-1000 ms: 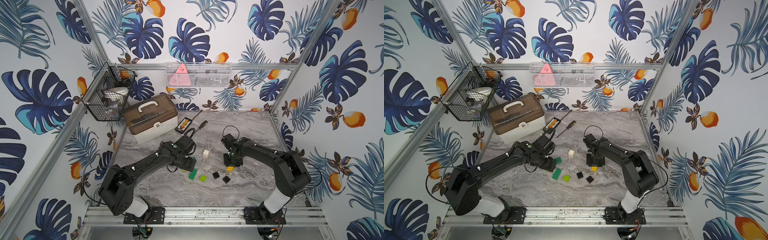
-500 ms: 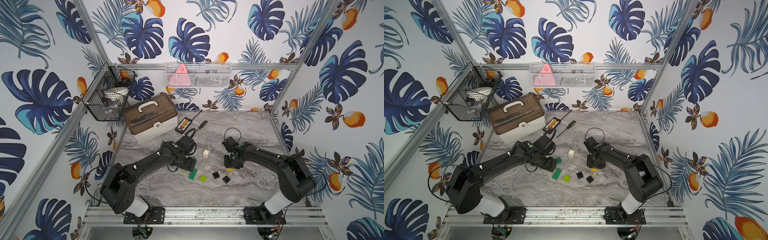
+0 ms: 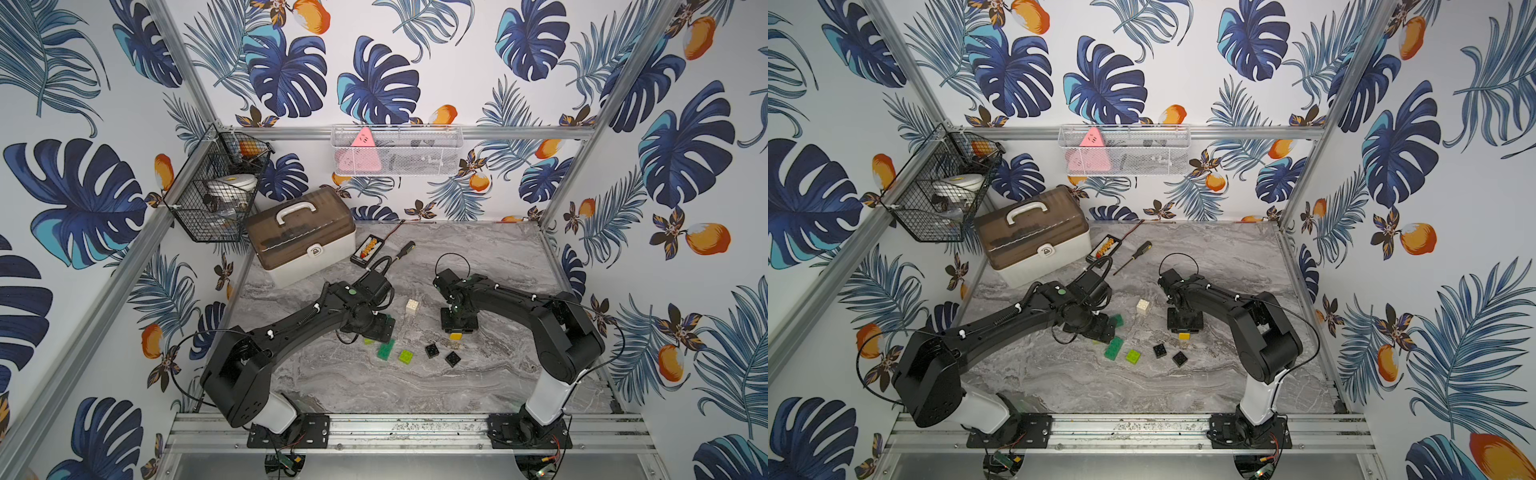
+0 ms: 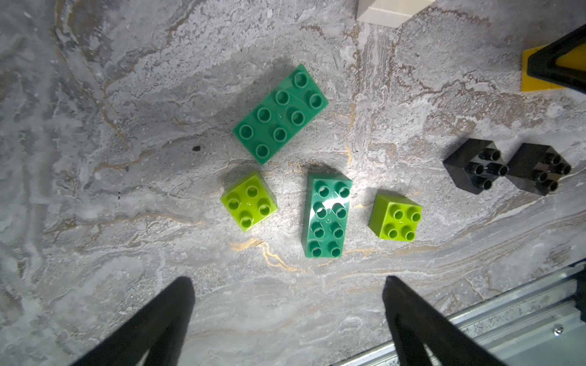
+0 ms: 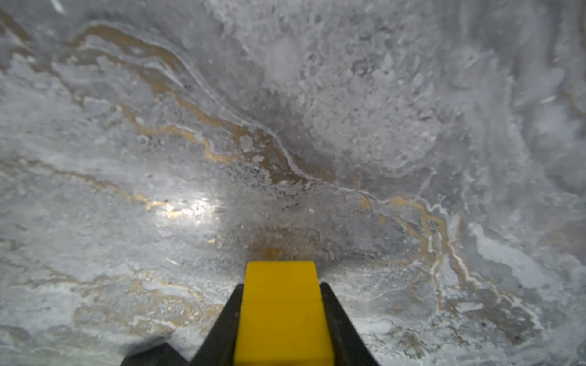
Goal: Assemble a giraffe with lego
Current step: Assemble the lego brick with the lego brick.
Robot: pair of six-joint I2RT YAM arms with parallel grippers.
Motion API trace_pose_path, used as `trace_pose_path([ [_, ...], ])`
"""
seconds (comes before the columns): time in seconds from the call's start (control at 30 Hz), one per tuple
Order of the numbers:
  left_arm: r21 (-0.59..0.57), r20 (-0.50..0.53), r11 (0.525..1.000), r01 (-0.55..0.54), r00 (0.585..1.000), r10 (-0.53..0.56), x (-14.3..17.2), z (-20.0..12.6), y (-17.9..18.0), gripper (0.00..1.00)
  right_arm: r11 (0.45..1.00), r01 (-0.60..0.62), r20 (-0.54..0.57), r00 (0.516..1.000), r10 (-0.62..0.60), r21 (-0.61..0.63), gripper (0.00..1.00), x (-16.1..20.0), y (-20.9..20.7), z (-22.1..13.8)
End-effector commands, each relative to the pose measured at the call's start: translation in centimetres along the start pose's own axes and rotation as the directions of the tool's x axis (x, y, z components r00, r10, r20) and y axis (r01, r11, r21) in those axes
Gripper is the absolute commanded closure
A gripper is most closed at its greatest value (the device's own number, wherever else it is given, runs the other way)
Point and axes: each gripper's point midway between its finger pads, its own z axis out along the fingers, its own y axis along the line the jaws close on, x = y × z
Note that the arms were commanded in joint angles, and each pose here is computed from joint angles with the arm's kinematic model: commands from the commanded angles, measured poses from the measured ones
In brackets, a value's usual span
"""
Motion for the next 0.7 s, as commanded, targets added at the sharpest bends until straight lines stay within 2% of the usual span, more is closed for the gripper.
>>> trace_pose_path([
  [0.0,0.002,-0.002,1.0,0.009,1.0,-0.009,0.2,-0.2,0.0,0.02,0.996,0.007,-0.019,1.0,-0.009,-0.087,0.68,0.2,2.7,1.7],
  [0.37,-0.015,-0.018,1.0,0.012,1.0,-0.012,0.5,-0.1,0.3,0.02,0.992,0.007,0.007,1.0,-0.006,-0.126,0.67,-2.4,5.0,1.7],
  [0.47,-0.017,-0.018,1.0,0.015,1.0,-0.015,0.4,-0.1,0.3,0.02,0.991,0.009,0.011,1.0,-0.008,-0.132,0.59,-2.8,5.3,1.7],
  [0.67,-0.02,-0.016,1.0,0.021,1.0,-0.022,0.4,-0.1,0.4,0.01,0.988,0.009,0.023,1.0,-0.006,-0.156,0.37,-3.1,5.7,1.0],
])
